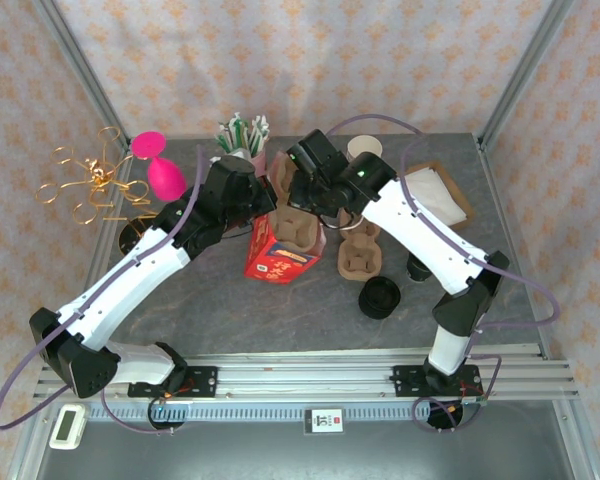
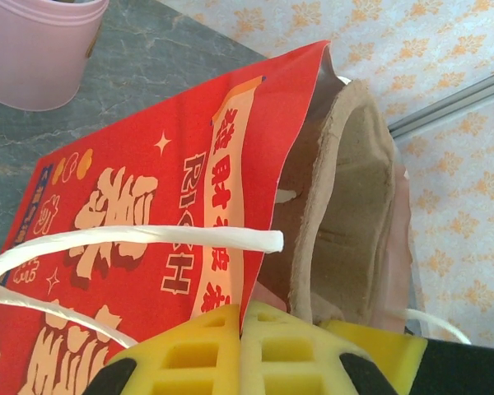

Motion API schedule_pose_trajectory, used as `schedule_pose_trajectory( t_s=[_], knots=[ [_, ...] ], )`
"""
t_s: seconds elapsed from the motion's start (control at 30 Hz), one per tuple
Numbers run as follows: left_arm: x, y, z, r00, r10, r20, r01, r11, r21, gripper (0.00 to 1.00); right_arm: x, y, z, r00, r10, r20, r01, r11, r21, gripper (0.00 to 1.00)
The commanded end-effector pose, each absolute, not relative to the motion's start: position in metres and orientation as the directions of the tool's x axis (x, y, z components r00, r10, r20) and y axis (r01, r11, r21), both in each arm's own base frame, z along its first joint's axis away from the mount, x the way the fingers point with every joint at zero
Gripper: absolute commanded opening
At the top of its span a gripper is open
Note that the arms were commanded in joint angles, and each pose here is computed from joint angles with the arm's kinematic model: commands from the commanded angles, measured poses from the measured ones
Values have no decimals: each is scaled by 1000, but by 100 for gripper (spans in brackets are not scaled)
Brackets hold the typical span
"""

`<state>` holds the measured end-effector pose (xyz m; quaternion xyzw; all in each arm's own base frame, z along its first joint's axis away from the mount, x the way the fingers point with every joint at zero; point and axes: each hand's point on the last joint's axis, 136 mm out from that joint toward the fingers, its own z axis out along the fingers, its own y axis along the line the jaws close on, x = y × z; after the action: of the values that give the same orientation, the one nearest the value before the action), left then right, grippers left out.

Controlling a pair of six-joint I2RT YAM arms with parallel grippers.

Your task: Pack the takeout coffee

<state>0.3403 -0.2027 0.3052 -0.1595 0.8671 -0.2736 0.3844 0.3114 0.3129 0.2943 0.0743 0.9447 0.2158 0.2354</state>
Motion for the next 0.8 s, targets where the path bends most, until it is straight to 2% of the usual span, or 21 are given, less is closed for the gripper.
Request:
schedule_pose_trajectory(
  t_s=[0.0,0.37,0.77],
  knots=[
    [341,-204,319,-631,-501,-592,-28,778,-628,0,305,316,285,-903,200,-380,25,908,418,16],
    [337,-203,315,-637,-510,-578,-22,761,-648,0,309,305,263,-922,221,-318,65,898,435,16],
    [339,-203,308,-653,-529,-542,-31,734,-678,0,316,314,271,-917,208,-341,42,900,435,15]
  ],
)
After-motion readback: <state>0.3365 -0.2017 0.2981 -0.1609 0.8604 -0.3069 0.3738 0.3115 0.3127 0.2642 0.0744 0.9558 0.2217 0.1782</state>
